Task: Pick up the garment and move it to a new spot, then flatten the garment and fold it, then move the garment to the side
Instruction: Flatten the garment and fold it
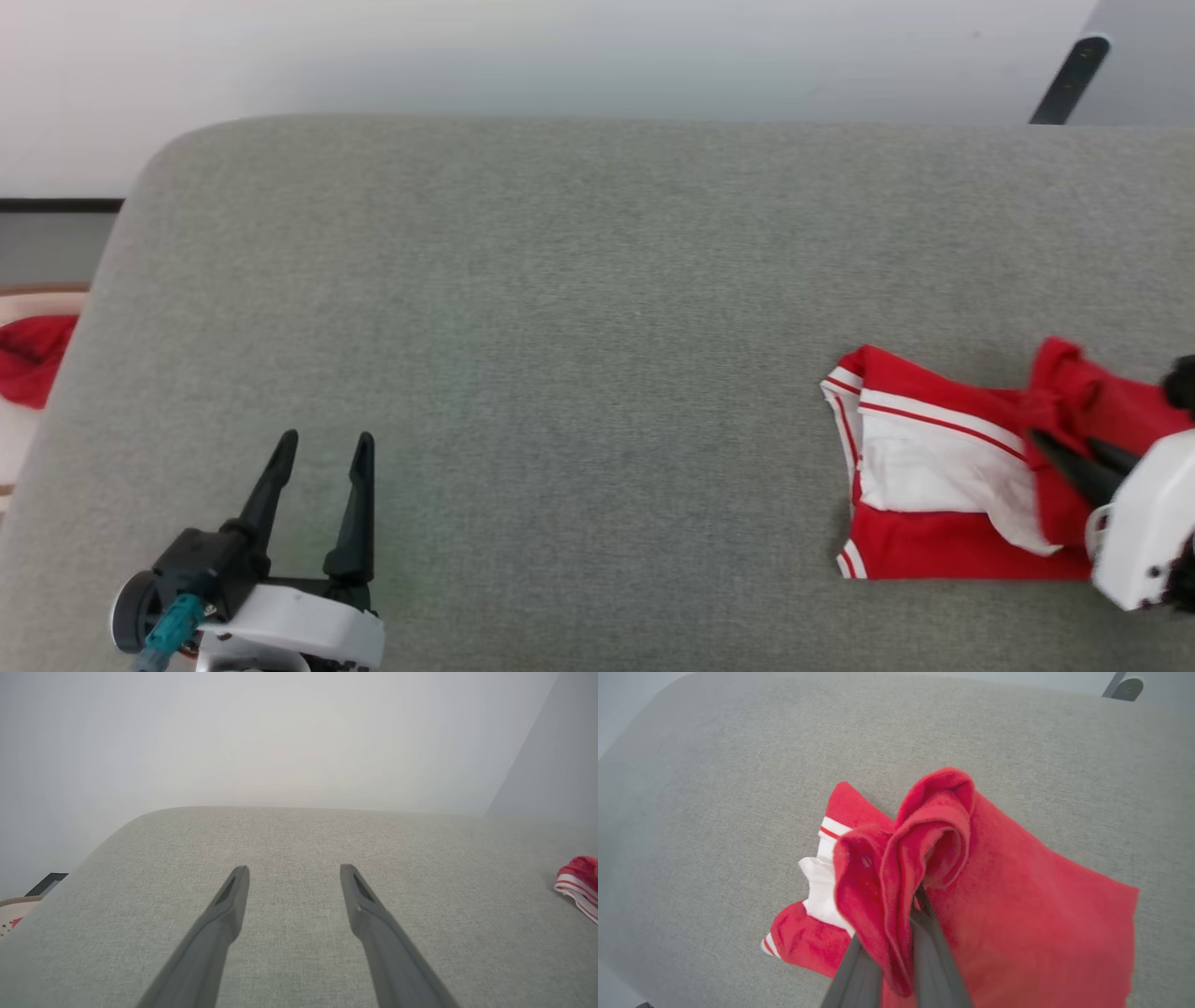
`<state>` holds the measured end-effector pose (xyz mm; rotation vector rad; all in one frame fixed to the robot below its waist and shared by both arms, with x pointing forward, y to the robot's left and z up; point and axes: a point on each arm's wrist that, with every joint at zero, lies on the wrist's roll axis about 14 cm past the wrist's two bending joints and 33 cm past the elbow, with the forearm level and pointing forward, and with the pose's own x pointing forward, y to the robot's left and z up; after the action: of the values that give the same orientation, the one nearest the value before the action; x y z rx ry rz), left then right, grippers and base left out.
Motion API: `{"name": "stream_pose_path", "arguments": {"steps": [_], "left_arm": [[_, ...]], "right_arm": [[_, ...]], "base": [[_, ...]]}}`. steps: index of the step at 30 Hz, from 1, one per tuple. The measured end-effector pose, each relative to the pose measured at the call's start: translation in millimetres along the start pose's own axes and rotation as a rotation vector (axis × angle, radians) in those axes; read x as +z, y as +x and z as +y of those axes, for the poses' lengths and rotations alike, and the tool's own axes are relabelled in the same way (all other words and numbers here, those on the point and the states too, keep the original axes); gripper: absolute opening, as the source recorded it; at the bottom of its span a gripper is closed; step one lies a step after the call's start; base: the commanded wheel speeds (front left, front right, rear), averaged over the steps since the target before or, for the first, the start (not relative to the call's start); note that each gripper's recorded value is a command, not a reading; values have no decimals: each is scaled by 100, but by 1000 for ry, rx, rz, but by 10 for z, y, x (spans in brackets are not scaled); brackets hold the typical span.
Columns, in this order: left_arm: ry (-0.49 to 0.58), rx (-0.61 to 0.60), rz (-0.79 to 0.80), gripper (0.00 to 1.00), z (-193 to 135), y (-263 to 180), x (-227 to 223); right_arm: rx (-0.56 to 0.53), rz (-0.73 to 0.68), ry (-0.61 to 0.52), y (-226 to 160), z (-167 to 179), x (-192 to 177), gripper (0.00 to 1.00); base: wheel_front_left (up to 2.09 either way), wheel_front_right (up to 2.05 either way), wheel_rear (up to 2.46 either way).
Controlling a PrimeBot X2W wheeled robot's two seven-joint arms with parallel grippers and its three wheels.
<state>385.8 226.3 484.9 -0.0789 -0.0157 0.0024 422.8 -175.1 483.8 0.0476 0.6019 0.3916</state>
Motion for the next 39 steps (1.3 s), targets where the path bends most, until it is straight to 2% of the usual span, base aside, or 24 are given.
{"name": "stream_pose_path", "arguments": {"steps": [10, 24, 26, 27, 28, 29, 35, 39], "left_arm": [[-8, 62, 7, 100, 188, -135, 0], [-21, 77, 18, 100, 216, -159, -40], [-23, 76, 18, 100, 209, -152, -44], [-24, 73, 18, 100, 201, -148, -43], [-26, 71, 14, 100, 193, -141, -33], [-30, 70, 10, 100, 189, -135, -23], [-41, 63, -1, 100, 173, -102, 5], [-44, 45, -4, 100, 126, -68, 13]], "right_arm": [[154, 27, -36, 319, 552, -61, 0], [190, 103, -32, 536, 681, -377, 0], [190, 101, -36, 539, 686, -388, 33], [190, 101, -38, 537, 690, -400, 38], [192, 99, -39, 534, 700, -407, 81], [193, 93, -41, 532, 708, -397, 100], [184, 37, -49, 464, 683, -268, 100], [146, -9, -52, 374, 541, -136, 100]], "base": [[0, 0, 0], [0, 0, 0], [0, 0, 0], [0, 0, 0], [0, 0, 0], [0, 0, 0], [0, 0, 0], [0, 0, 0]]}}
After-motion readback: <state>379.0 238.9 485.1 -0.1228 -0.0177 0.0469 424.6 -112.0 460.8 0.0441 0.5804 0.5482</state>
